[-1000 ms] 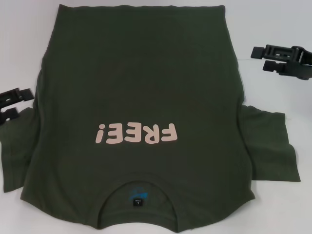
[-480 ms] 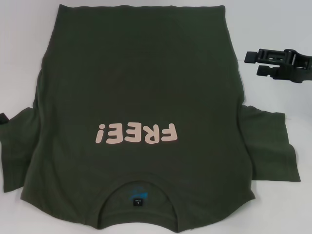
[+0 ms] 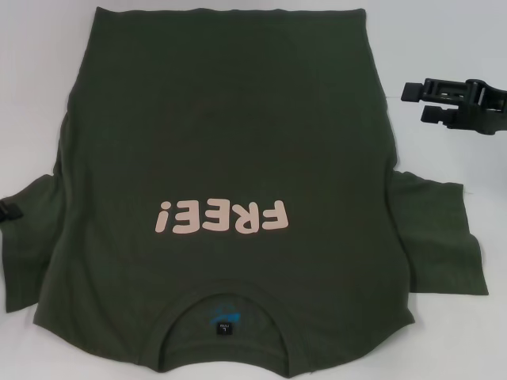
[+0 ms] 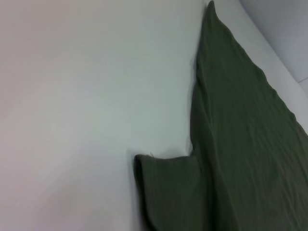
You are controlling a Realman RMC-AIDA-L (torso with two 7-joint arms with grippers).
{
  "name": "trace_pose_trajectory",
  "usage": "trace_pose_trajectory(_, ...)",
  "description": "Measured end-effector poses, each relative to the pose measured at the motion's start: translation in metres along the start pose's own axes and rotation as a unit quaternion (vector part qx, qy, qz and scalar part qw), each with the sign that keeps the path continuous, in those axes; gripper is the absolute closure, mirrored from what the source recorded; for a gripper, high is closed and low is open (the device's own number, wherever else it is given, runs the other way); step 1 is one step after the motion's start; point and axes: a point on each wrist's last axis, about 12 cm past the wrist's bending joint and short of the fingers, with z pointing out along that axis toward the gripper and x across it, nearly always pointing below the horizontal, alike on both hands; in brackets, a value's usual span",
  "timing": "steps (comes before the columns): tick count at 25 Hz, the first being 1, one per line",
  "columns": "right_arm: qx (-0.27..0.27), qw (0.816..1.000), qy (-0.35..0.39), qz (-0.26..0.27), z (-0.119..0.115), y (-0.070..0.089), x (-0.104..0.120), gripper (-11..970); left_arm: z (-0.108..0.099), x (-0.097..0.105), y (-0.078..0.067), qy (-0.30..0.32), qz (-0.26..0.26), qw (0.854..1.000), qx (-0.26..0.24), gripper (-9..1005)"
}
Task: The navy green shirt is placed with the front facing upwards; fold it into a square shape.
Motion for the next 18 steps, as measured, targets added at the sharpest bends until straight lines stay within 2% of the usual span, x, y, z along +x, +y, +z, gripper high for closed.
trace_pose_trajectory(9,0.000,1.000,-0.003,0.003,-0.0017,-0.0014,0.0008,102,0.0018,0.0043,0.0014,0.006,0.001,1.000,0.001,61)
trace_pose_trajectory(18,0.001,1.000,-0.004,0.004,-0.0027,-0.0020,0.0010,103,0.0103,0.0080,-0.0037,0.025,0.007,1.000,0.007,61)
